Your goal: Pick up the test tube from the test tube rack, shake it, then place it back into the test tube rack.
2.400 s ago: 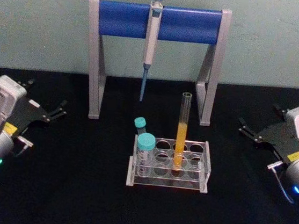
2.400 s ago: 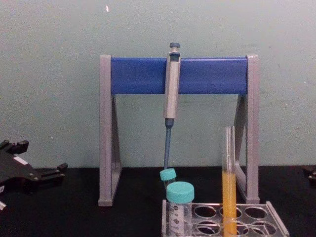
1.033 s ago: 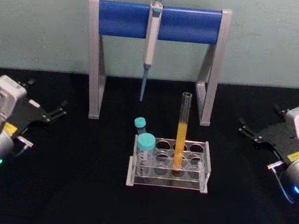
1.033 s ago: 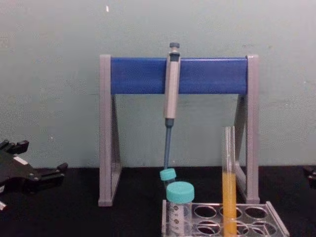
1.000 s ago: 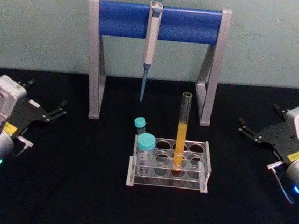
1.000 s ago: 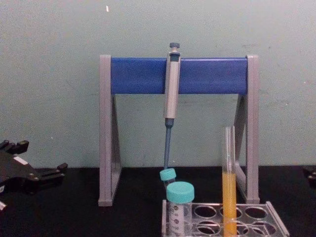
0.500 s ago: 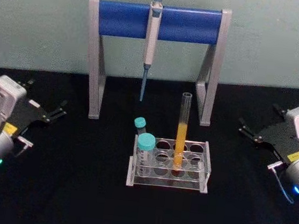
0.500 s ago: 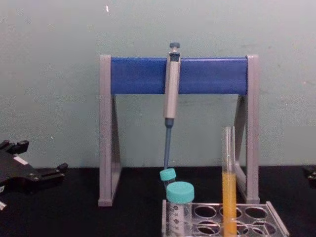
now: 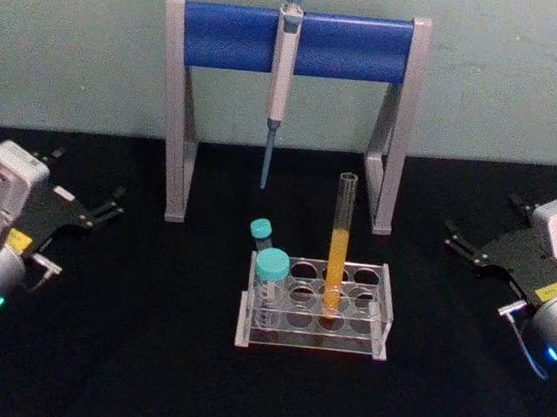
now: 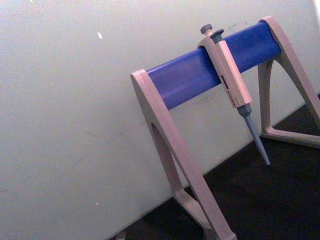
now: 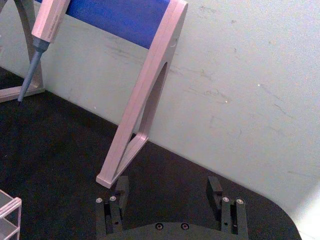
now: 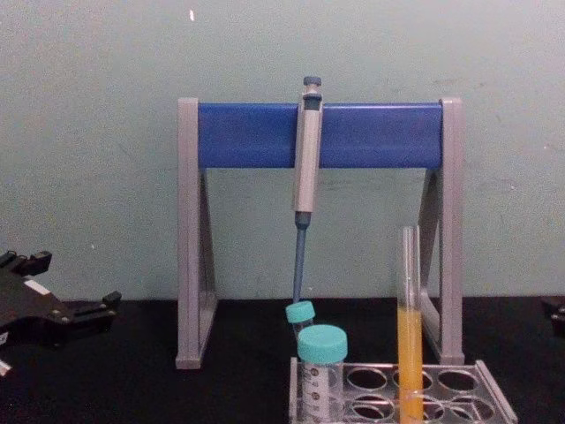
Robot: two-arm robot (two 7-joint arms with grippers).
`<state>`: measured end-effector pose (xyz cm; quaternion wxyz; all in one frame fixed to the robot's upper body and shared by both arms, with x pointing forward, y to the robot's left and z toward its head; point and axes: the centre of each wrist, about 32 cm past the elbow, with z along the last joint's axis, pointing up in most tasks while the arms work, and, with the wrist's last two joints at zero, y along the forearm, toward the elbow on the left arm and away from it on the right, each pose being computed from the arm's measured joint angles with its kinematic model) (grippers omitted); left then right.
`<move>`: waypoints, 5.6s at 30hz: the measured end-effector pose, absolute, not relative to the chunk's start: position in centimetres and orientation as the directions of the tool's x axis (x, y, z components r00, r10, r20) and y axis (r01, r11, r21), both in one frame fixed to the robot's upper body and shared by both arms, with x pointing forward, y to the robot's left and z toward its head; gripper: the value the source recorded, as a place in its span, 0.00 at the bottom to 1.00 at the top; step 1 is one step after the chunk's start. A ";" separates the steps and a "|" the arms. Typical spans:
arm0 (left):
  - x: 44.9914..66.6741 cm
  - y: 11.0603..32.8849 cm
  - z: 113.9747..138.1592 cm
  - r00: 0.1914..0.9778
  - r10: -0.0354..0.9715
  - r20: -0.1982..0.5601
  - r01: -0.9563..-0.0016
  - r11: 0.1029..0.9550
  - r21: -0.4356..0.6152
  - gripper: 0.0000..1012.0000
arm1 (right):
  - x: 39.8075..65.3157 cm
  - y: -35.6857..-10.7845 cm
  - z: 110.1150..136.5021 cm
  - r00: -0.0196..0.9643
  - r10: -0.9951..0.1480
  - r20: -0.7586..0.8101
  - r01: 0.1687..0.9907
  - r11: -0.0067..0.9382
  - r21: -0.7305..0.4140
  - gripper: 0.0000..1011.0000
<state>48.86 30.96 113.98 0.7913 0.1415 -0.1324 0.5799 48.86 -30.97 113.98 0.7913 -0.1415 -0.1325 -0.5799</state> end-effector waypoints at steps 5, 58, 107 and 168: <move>48.9 31.0 114.0 0.292 0.880 0.374 -0.955 0.287 0.070 0.99 | 48.9 -31.0 114.0 0.292 -0.880 0.374 0.955 0.287 -0.070 0.99; 48.9 31.0 114.0 0.292 0.880 0.374 -0.955 0.287 0.070 0.99 | 44.4 -29.4 117.4 0.569 -0.821 0.043 0.815 0.558 -0.156 0.99; 48.9 31.0 114.0 0.292 0.880 0.374 -0.955 0.287 0.070 0.99 | 51.4 -23.9 117.0 0.653 -0.750 -0.110 0.719 0.658 -0.222 0.99; 48.9 31.0 114.0 0.292 0.880 0.374 -0.955 0.287 0.070 0.99 | 51.1 -23.8 116.8 0.660 -0.748 -0.072 0.729 0.660 -0.184 0.23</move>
